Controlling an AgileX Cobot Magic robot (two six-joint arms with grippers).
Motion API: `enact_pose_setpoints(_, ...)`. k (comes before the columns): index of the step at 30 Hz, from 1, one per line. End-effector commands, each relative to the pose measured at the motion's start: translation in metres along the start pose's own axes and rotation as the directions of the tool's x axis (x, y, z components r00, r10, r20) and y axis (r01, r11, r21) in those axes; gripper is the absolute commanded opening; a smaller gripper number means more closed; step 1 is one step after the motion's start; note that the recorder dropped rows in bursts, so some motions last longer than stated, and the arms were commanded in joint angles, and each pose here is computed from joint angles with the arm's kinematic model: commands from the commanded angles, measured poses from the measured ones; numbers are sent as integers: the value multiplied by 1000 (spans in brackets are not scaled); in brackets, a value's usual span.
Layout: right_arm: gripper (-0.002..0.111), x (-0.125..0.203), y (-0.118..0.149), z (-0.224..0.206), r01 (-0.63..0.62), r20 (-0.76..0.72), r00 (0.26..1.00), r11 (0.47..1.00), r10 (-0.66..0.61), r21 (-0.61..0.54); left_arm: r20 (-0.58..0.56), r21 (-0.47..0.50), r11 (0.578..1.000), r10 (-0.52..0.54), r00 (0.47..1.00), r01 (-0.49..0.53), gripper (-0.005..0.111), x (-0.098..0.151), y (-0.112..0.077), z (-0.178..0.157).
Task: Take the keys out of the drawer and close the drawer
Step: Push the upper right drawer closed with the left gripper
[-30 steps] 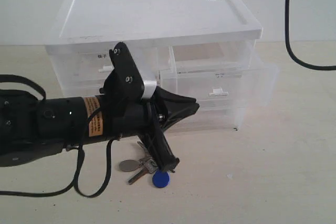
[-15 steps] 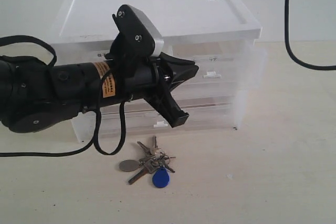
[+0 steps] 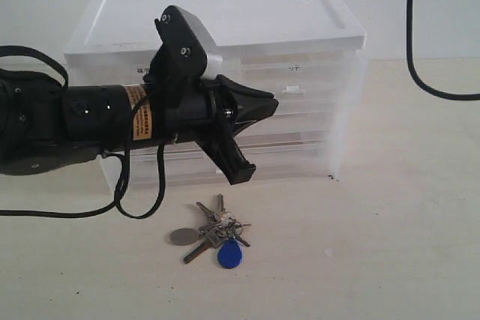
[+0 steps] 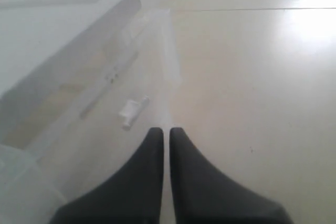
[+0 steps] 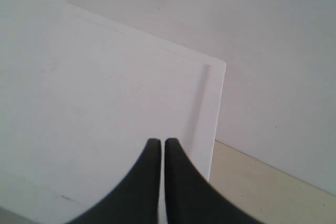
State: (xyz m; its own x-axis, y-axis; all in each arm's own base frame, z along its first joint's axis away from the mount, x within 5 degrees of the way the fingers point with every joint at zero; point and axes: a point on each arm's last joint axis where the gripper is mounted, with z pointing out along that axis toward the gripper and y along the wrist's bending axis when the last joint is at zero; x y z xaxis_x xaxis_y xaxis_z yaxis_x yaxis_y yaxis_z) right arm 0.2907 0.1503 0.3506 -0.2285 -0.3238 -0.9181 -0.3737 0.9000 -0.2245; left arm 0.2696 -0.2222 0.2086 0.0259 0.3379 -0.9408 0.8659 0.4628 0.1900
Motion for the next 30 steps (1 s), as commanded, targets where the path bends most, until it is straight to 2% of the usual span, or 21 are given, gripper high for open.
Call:
enact_pose_setpoints(1, 0, -1, -3, 0, -4, 3, 1000, 1000, 4, 7, -51, -58, 998, -8, 999, 5, 5, 15, 2, 7)
enact_pose_setpoints(3, 0, -1, -3, 0, -8, -2, 1000, 1000, 8, 10, -63, -113, 994, -3, 998, -5, 5, 24, 8, 12)
enact_pose_setpoints(6, 0, -1, -3, 0, -12, -2, 1000, 1000, 12, 9, -75, -136, 991, 6, 997, -16, 5, 29, 10, 16)
enact_pose_setpoints(12, 0, -1, -3, 0, -9, 0, 1000, 1000, 9, 7, -32, -281, 960, -14, 999, 5, 5, 18, 28, 19)
enact_pose_setpoints(20, 0, -1, -2, 0, -19, -2, 1000, 1000, 19, 5, 29, -309, 951, -15, 999, 23, 5, 11, 32, 19)
enact_pose_setpoints(25, 0, 0, -3, 0, -23, -10, 1000, 1000, 23, 9, 34, -316, 949, 1, 999, 10, 5, 3, 37, 22)
enact_pose_setpoints(30, 0, 0, -3, 0, -15, -12, 1000, 1000, 16, 10, 34, -316, 948, -27, 999, 36, 5, 0, 39, 24)
